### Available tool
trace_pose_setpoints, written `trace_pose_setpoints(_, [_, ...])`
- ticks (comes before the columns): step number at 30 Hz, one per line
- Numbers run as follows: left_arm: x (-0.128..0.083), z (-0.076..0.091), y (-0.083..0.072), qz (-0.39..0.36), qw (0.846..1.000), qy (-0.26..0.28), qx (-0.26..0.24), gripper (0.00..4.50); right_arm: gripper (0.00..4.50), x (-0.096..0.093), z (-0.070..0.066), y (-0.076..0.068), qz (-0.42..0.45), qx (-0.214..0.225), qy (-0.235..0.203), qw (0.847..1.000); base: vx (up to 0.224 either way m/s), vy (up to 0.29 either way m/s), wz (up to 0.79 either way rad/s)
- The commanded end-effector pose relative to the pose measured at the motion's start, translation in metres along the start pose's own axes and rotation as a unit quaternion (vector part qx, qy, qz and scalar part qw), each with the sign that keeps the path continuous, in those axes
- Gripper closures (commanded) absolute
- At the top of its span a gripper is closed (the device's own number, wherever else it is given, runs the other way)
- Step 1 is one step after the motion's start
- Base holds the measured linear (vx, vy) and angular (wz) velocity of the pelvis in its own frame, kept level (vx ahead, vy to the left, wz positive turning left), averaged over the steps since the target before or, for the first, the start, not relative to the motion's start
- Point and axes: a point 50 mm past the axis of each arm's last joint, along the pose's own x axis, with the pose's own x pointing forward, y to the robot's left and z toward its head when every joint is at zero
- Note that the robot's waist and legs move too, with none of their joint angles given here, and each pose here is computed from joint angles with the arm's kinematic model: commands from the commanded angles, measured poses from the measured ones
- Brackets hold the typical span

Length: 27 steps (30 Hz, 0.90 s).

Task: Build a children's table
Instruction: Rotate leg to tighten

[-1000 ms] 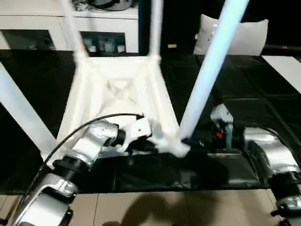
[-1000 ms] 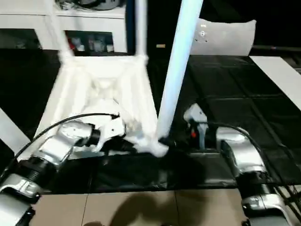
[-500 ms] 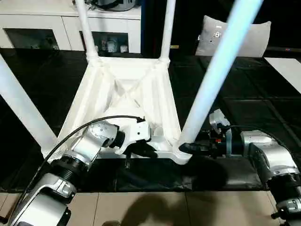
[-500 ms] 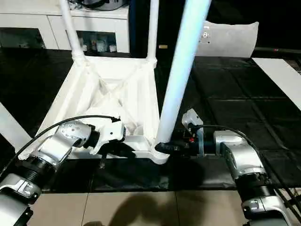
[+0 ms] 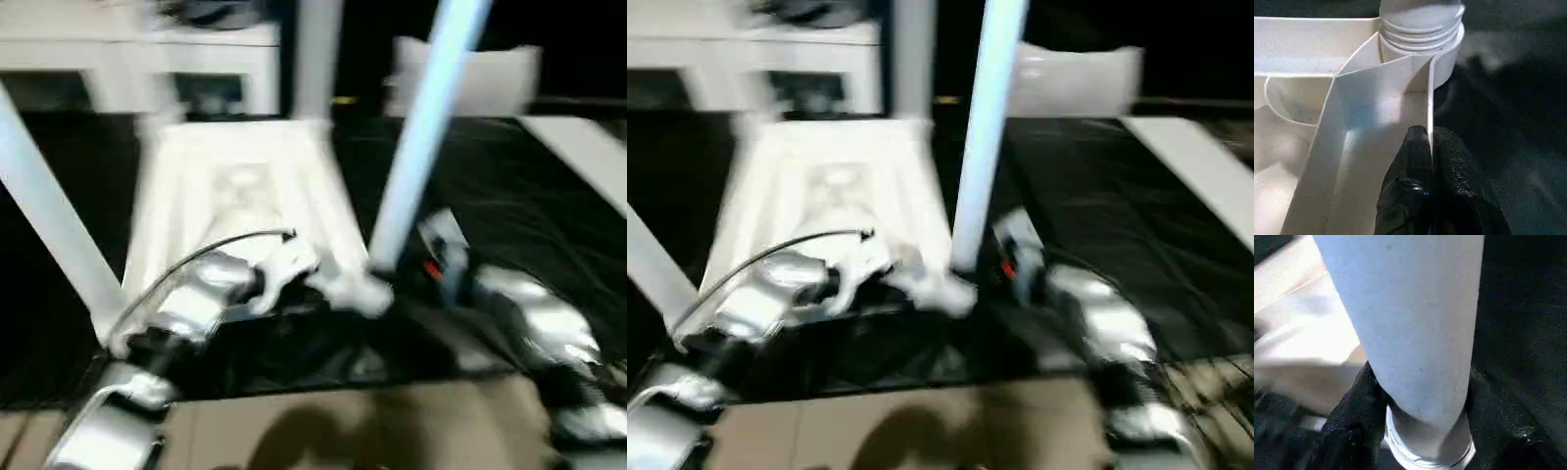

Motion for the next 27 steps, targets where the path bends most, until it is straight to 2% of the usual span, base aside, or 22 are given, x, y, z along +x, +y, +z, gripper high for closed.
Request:
trace_pose_setpoints(1, [0.012,0.015,-0.008,0.011,0.999,-0.032,-0.013,4.5,2.45,0.012,-0.006,0.008,-0.024,0.009,-0.003,1.0,0.0,0.0,0.0])
trace_pose_setpoints(3, [0.014,0.017,-0.01,0.01,0.999,-0.038,-0.011,4.5,1.93,0.014,-0.005,0.011,-0.012,0.018,-0.013,1.0,0.0,0.0,0.0])
trace_pose_setpoints(9, [0.014,0.018,-0.013,0.0,0.999,-0.048,0.008,4.5,1.41,0.011,-0.004,0.012,0.0,0.009,-0.01,1.0,0.017,0.005,0.01])
trace_pose_setpoints(14, [0.007,0.011,-0.013,-0.025,0.998,-0.038,0.048,4.5,0.97,-0.002,-0.001,-0.002,0.025,-0.02,-0.016,0.999,0.0,0.0,0.0])
trace_pose_setpoints(18, [0.0,0.006,-0.014,-0.068,0.994,-0.029,0.077,4.5,0.63,-0.017,0.007,-0.011,0.067,-0.017,-0.031,0.997,0.0,0.0,0.0])
trace_pose_setpoints(20, [-0.005,0.003,-0.014,-0.095,0.991,-0.02,0.092,4.5,0.38,-0.029,0.011,-0.019,0.09,-0.048,-0.03,0.994,0.0,0.0,0.0])
trace_pose_setpoints(23, [-0.012,-0.001,-0.014,-0.131,0.984,-0.007,0.124,4.5,0.38,-0.043,0.012,-0.024,0.132,-0.1,-0.017,0.986,0.0,0.0,0.0])
trace_pose_setpoints(27, [-0.02,-0.006,-0.014,-0.173,0.972,0.007,0.157,4.5,0.38,-0.057,0.014,-0.024,0.195,-0.123,-0.009,0.973,0.0,0.0,0.0])
